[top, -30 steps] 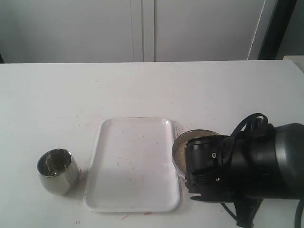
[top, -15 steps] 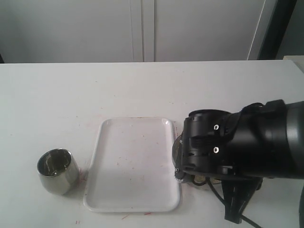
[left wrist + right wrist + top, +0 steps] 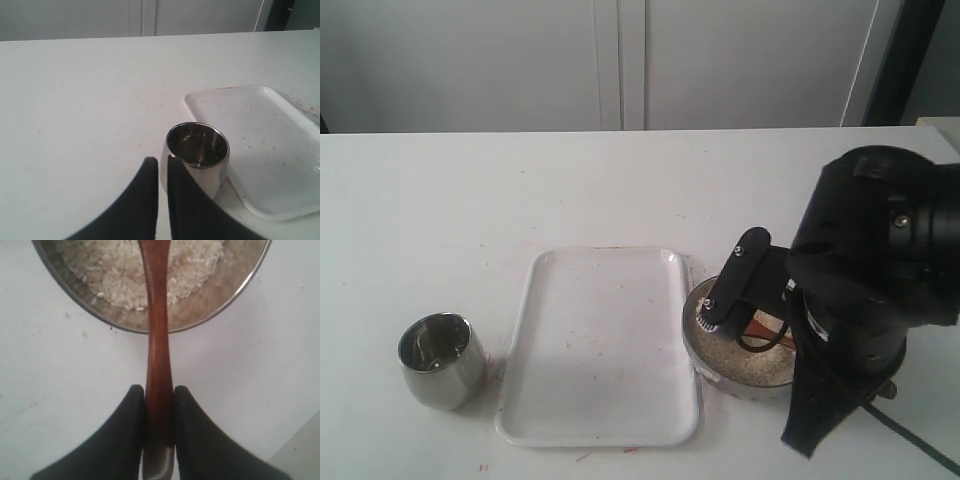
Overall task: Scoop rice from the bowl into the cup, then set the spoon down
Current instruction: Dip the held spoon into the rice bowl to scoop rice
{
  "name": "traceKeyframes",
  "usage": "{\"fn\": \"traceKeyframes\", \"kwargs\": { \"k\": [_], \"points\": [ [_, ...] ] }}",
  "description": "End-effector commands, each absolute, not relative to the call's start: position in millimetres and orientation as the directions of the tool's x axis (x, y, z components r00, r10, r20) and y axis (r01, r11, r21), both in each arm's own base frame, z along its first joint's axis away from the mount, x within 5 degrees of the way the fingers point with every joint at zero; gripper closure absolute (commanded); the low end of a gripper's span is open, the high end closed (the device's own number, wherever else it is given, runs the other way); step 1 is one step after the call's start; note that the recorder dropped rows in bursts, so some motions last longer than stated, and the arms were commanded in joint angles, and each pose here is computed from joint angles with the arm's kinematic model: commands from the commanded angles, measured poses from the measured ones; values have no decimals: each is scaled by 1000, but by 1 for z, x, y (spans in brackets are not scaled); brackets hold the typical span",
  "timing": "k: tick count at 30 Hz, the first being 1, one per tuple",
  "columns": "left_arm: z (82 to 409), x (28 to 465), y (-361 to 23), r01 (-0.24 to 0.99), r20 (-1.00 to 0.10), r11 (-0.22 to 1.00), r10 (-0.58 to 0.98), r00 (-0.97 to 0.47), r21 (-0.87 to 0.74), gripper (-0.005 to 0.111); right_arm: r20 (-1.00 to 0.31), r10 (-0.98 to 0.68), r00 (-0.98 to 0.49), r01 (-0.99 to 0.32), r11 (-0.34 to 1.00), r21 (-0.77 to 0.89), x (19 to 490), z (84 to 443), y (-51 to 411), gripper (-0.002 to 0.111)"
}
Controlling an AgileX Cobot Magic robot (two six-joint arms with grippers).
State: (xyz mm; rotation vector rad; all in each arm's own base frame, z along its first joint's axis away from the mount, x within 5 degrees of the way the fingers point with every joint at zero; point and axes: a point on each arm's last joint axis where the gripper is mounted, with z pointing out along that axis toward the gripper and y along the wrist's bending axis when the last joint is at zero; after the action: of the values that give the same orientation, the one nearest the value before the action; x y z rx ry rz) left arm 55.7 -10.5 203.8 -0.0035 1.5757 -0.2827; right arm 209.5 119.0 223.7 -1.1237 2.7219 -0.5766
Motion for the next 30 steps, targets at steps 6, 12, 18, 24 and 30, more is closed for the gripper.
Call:
{"fn": "traceKeyframes", "kwargs": {
  "k": [6,12,18,24,30],
  "points": [
    [206,55,-11,183,-982,965,-189,-23,-190,92,-56,-675,-736,-612,698,-372,188,206,103,108],
    [206,55,-11,183,-982,965,-189,-23,-190,92,-170,-667,-726,-581,727,-366,181,217,99,108],
    [206,55,-11,183,-982,965,-189,-23,-190,92,-170,-657,-734,-571,733,-369,179,220,96,108],
    [206,55,-11,183,-982,965,-189,-23,-190,92,-156,-654,-740,-569,732,-375,178,221,95,108],
    [206,55,-11,183,-982,965,-189,-23,-190,92,-93,-634,-768,-555,731,-397,177,227,91,108]
  ]
}}
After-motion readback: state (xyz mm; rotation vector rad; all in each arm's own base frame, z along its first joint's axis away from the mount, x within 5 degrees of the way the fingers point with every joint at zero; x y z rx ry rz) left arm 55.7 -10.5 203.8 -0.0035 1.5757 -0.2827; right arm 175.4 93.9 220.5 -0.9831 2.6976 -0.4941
